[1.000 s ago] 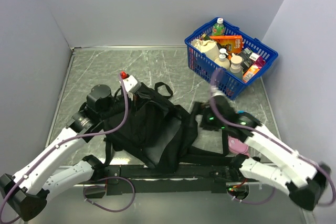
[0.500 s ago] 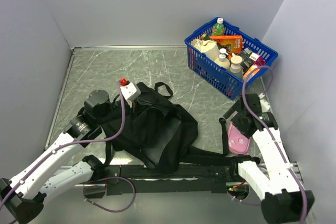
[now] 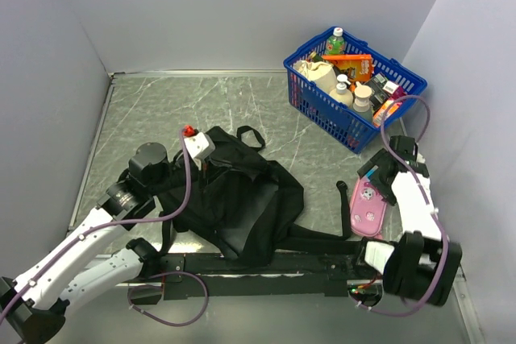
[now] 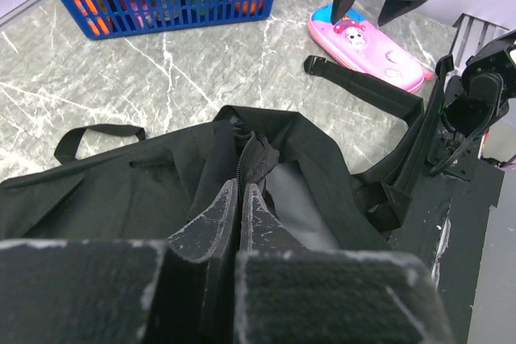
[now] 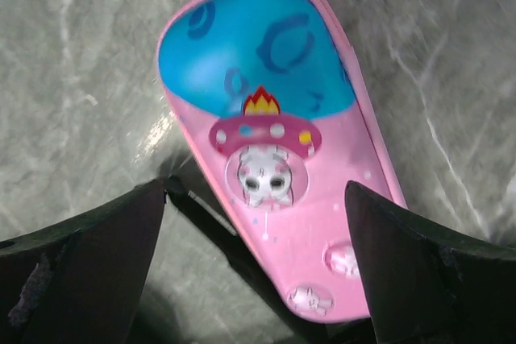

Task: Pack the student bag
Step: Adjust the stationery at the center of the board.

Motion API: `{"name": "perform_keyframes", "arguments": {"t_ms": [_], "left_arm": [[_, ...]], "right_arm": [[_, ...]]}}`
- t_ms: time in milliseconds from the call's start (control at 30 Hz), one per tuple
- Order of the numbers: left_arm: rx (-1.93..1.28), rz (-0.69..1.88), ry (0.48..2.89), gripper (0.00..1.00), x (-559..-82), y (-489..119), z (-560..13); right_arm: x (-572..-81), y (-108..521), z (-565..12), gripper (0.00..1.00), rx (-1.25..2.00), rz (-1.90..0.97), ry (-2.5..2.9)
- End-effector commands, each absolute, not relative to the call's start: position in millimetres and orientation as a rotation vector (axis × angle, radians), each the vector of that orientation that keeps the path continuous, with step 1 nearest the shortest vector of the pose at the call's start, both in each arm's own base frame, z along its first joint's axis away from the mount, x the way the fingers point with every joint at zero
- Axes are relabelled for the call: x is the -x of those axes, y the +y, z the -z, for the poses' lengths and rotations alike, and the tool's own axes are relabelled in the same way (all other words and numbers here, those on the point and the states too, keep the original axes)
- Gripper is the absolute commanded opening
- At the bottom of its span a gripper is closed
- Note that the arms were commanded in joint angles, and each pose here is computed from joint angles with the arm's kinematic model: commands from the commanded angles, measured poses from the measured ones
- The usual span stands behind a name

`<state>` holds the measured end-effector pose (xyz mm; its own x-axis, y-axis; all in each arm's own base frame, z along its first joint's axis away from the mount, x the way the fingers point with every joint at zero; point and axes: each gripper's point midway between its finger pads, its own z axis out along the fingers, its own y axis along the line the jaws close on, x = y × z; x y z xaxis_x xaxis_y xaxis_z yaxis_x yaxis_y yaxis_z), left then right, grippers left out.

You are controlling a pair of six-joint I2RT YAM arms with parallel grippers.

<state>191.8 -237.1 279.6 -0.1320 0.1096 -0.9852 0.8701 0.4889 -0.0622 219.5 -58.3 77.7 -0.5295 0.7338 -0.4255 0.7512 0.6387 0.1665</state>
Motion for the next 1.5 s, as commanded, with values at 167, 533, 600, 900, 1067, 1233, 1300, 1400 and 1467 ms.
{"name": "perform_keyframes", "arguments": {"t_ms": [167,533,600,900,1067,1233,1300,1400,1467], "left_arm": [[-0.865,0.823,1.585,0.01,-188.3,-234.3,-274.4],[-0.842,0.814,1.550,0.01,-189.7,-232.5,-277.0],[-0.842,0.813,1.546,0.01,-190.3,-233.1,-277.9],[-0.849,0.840,1.529,0.01,-192.3,-239.2,-286.9],[-0.854,0.840,1.520,0.01,-194.2,-240.5,-289.0],[-0.852,0.851,1.520,0.01,-194.8,-241.8,-288.7],[-0.853,0.850,1.517,0.01,-195.4,-242.2,-289.6],[-0.847,0.848,1.512,0.01,-196.7,-241.5,-292.5],[-0.843,0.854,1.511,0.01,-197.0,-241.5,-293.6]], "right_arm": [[-235.3,-81.9,-52.6,1.00,-1.099,0.168,2.434],[-267.0,4.9,-33.3,1.00,-0.941,-0.534,2.487],[-273.4,18.3,-40.4,1.00,-0.914,-0.588,2.447],[-283.4,84.3,-79.1,1.00,-0.748,-0.685,2.430],[-284.2,57.8,-109.2,1.00,-0.606,-0.485,2.398],[-281.7,23.4,-115.8,1.00,-0.593,-0.230,2.387],[-279.5,19.0,-112.9,1.00,-0.606,-0.197,2.383],[-263.3,9.3,-91.7,1.00,-0.685,-0.115,2.415],[-255.0,3.5,-84.8,1.00,-0.771,-0.065,2.396]]}}
